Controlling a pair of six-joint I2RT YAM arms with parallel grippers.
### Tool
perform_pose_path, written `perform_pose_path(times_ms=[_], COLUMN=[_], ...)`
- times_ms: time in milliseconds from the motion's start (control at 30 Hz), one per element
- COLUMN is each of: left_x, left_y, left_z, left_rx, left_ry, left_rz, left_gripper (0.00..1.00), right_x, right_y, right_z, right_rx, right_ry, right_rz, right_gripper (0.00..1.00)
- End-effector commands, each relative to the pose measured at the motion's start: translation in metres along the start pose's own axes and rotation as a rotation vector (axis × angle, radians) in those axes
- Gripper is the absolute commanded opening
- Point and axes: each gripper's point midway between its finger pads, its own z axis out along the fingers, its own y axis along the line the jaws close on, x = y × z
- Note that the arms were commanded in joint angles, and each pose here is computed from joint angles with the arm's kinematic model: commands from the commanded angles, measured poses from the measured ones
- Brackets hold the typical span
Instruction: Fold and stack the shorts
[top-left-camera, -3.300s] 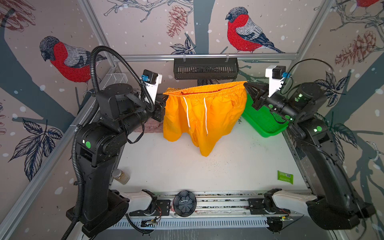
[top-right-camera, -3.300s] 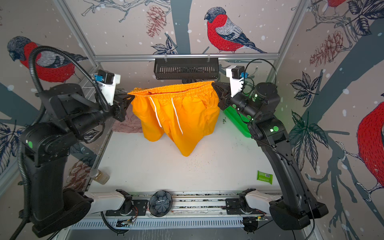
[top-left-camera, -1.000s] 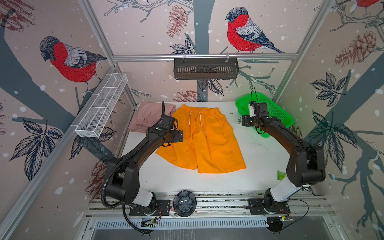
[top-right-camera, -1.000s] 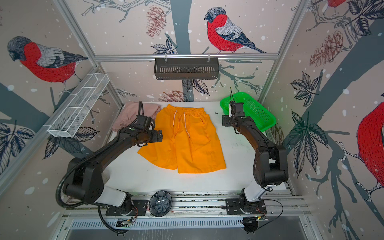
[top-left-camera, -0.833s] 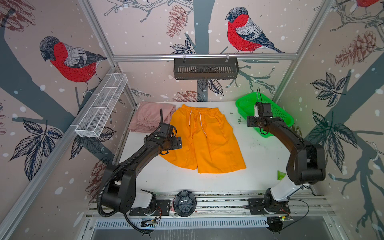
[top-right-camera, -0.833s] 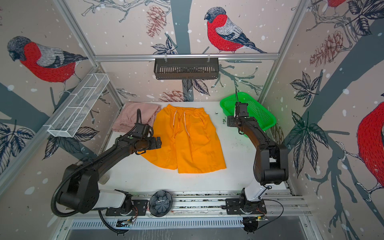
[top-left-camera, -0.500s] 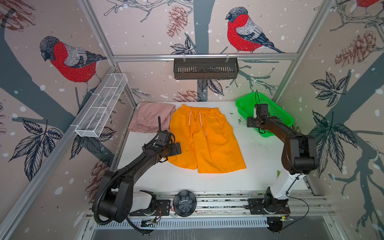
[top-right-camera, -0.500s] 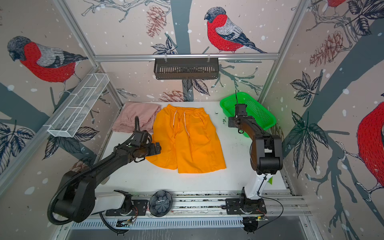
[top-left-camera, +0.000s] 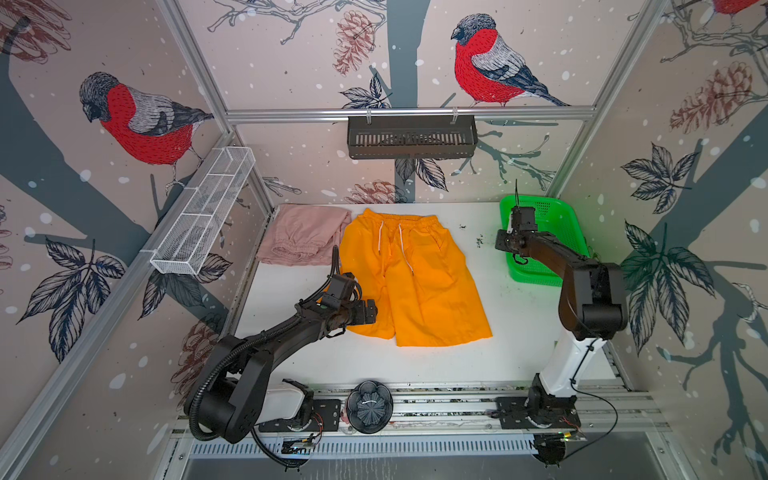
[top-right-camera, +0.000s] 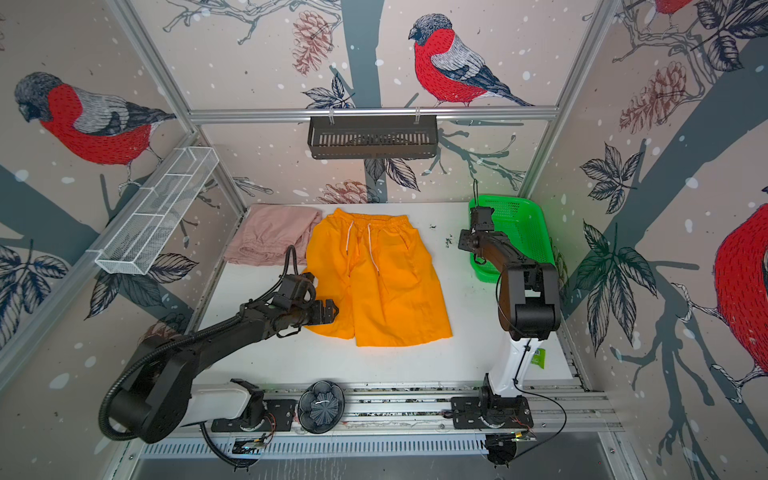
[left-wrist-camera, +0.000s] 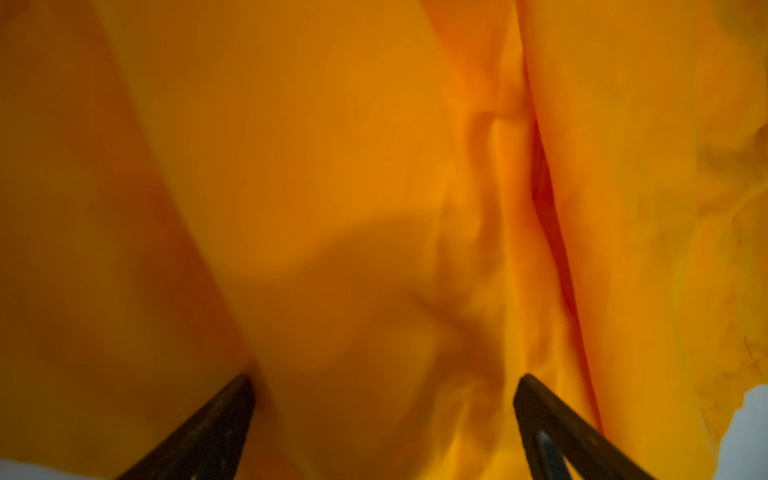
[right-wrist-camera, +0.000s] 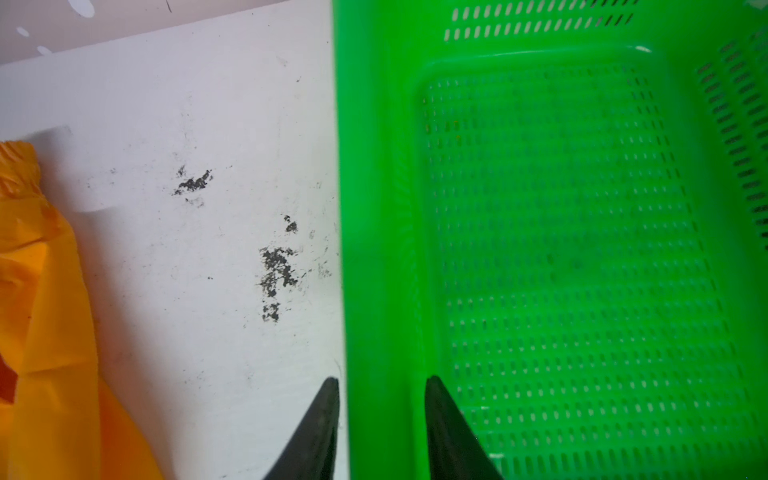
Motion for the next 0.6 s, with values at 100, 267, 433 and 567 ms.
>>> perform_pose_path(times_ms=[100,267,433,567], left_x=[0.012,0.014,0.037,0.056], left_y=[-0.024,-0.055,-0.096,-0.105], left_z=[0.011,0.021,0.026,0.009], left_rx=[0.057,0.109,0.127,0.041], left_ry=[0.008,0.028,0.121,0.200], left_rz=[0.041,0.103,0.138,0.120], left_gripper=[0.98,0.98,0.98,0.98], right_x=[-0.018,-0.051,-0.056,-0.001], right_y=[0.008,0.029,0.065,0.111], right_z=[0.007,-0.031,-0.091,-0.113], right_rx=[-0.034,-0.116,-0.208,-0.363], right_ry=[-0.054,-0.146,-0.202,-0.130], right_rz=[0.017,0.002,-0.042,-0.091], right_gripper=[0.58,0.65,0.74,0.75])
